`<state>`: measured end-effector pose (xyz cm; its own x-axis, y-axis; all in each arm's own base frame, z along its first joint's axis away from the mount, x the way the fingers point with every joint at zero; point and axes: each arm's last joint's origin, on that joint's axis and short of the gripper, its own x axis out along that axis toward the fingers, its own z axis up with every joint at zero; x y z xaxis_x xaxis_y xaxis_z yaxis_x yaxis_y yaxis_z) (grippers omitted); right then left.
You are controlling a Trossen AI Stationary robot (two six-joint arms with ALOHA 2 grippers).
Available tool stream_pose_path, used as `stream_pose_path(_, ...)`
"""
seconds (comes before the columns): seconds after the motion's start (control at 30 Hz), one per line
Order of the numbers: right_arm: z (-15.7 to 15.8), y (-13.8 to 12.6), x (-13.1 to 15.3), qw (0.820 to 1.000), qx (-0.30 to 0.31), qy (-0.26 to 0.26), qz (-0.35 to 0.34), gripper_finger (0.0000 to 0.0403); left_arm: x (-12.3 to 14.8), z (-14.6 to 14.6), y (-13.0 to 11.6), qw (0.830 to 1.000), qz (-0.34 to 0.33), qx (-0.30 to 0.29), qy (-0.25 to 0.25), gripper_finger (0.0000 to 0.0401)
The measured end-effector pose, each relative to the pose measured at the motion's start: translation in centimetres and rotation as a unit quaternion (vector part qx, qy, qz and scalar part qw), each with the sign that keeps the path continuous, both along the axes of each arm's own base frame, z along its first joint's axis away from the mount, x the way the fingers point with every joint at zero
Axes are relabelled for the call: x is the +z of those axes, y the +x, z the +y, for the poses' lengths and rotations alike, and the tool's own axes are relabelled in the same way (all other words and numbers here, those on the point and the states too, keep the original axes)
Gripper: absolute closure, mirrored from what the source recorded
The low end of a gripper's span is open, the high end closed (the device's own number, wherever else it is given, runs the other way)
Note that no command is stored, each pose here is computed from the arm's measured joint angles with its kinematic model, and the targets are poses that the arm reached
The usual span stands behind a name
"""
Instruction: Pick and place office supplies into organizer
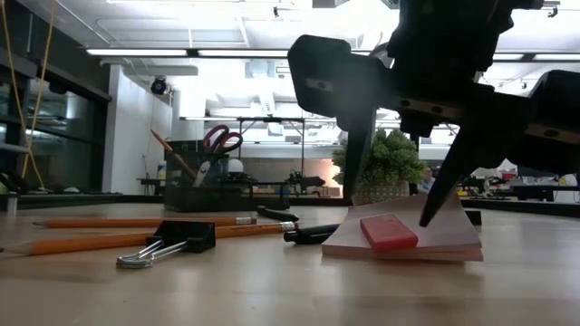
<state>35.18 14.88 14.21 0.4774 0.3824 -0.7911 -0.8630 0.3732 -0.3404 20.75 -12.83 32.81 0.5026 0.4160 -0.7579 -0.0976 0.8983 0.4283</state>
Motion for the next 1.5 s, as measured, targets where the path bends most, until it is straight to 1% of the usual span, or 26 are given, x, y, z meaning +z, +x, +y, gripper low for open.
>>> stream_pose_path(0.37, -1.4, 0.4, -0.1, 1.000, -0.003, 0.023, 0.020, 0.0213, 0.0, 0.0, 0.0, 1.000, 0.000, 0.000, 0.000, 0.0396)
stream_pose_path(0.47, -1.3, 0.4, -0.3, 0.999, 0.003, 0.032, 0.026, 0.0213, 0.0, 0.0, 0.0, 1.000, 0.000, 0.000, 0.000, 0.0396)
stream_pose_path(0.67, -1.2, 0.5, -1.0, 0.999, 0.005, 0.034, 0.035, 0.0213, 0.0, 0.0, 0.0, 1.000, -0.001, 0.000, -0.001, 0.0396)
stream_pose_path(0.87, -1.4, 0.6, -1.1, 0.999, 0.000, 0.034, 0.033, 0.0213, 0.0, 0.0, 0.0, 1.000, -0.001, 0.000, -0.001, 0.0396)
stream_pose_path(0.97, -1.4, 0.6, -1.1, 0.998, -0.005, 0.044, 0.039, 0.0214, 0.0, 0.0, 0.0, 1.000, -0.001, 0.000, -0.001, 0.0396)
stream_pose_path(1.07, -1.5, 0.6, -1.2, 0.997, -0.014, 0.053, 0.049, 0.0224, 0.0, 0.0, 0.0, 1.000, -0.002, 0.000, -0.002, 0.0396)
stream_pose_path(1.3, -1.3, 0.7, -2.2, 0.993, -0.026, 0.079, 0.081, 0.0263, 0.0, 0.0, 0.0, 1.000, -0.002, 0.001, -0.003, 0.0396)
stream_pose_path(1.5, -1.2, 0.7, -2.3, 0.992, -0.035, 0.086, 0.088, 0.0281, 0.0, 0.0, 0.0, 1.000, -0.002, 0.001, -0.003, 0.0396)
